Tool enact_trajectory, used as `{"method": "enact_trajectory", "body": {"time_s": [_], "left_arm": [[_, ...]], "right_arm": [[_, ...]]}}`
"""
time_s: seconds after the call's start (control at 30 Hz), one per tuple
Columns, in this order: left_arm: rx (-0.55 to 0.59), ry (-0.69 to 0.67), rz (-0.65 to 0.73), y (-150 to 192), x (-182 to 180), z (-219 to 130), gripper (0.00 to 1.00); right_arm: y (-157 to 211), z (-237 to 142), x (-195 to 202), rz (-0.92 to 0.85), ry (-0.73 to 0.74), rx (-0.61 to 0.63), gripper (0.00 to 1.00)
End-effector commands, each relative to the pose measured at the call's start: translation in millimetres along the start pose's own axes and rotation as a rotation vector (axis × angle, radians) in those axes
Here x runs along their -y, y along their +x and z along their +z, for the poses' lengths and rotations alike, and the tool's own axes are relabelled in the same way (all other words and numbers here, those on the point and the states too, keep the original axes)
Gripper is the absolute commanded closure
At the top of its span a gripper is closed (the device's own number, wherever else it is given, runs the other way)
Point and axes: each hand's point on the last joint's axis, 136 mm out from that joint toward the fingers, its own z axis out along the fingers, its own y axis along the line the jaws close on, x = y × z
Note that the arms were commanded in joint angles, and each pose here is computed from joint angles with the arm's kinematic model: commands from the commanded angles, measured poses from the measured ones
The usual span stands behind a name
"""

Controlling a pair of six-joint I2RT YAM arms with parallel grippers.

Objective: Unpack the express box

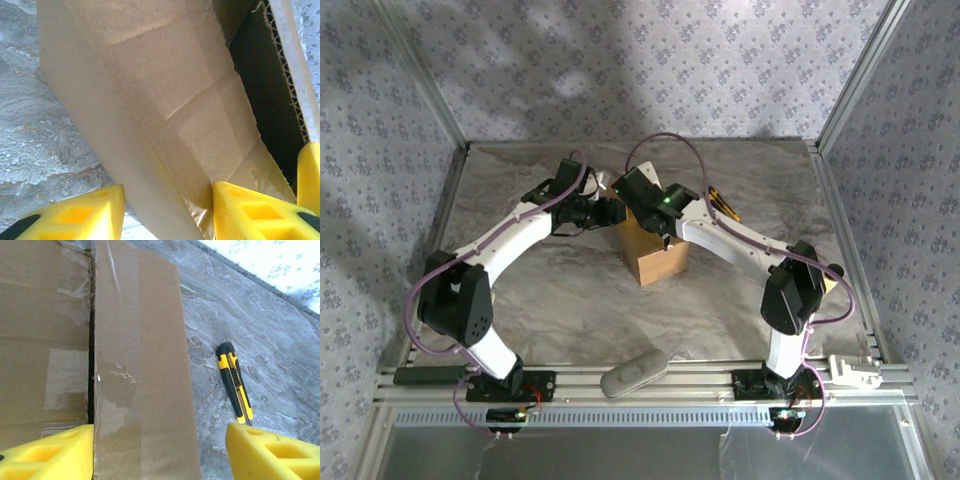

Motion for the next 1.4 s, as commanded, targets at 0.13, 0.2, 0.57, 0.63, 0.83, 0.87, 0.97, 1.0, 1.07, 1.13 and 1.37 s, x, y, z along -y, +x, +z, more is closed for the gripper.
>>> {"method": "enact_trajectory", "body": {"time_s": [0.13,0.2,0.57,0.63,0.83,0.87,0.97,1.0,1.07,1.13,1.37], "left_arm": [[-0.3,-0.345,-0.106,89,-98,19,0.53],[-0.3,-0.344,-0.106,89,-98,19,0.53],[-0.305,-0.349,-0.106,91,-99,18,0.54],[-0.306,-0.352,-0.106,91,-100,18,0.54],[-0.309,-0.355,-0.106,92,-101,18,0.54],[-0.309,-0.356,-0.105,92,-102,18,0.54],[-0.312,-0.357,-0.104,93,-102,18,0.54],[-0.312,-0.358,-0.104,93,-102,18,0.54],[-0.311,-0.357,-0.105,93,-102,18,0.54],[-0.312,-0.359,-0.105,93,-102,18,0.54],[-0.315,-0.359,-0.105,94,-103,18,0.54]], "right_arm": [[-8,-25,43,-0.002,0.117,0.036,0.32],[-9,-27,45,-0.002,0.12,0.04,0.32],[-11,-30,52,-0.005,0.127,0.045,0.31],[-12,-31,53,-0.004,0.128,0.047,0.31],[-12,-31,59,-0.013,0.144,0.045,0.31],[-12,-31,61,-0.01,0.144,0.045,0.31],[-13,-32,63,-0.007,0.143,0.048,0.31],[-13,-32,64,-0.007,0.143,0.05,0.31],[-14,-32,65,-0.007,0.145,0.05,0.31],[-14,-32,66,-0.009,0.145,0.049,0.31],[-15,-32,70,-0.017,0.149,0.051,0.31]]}}
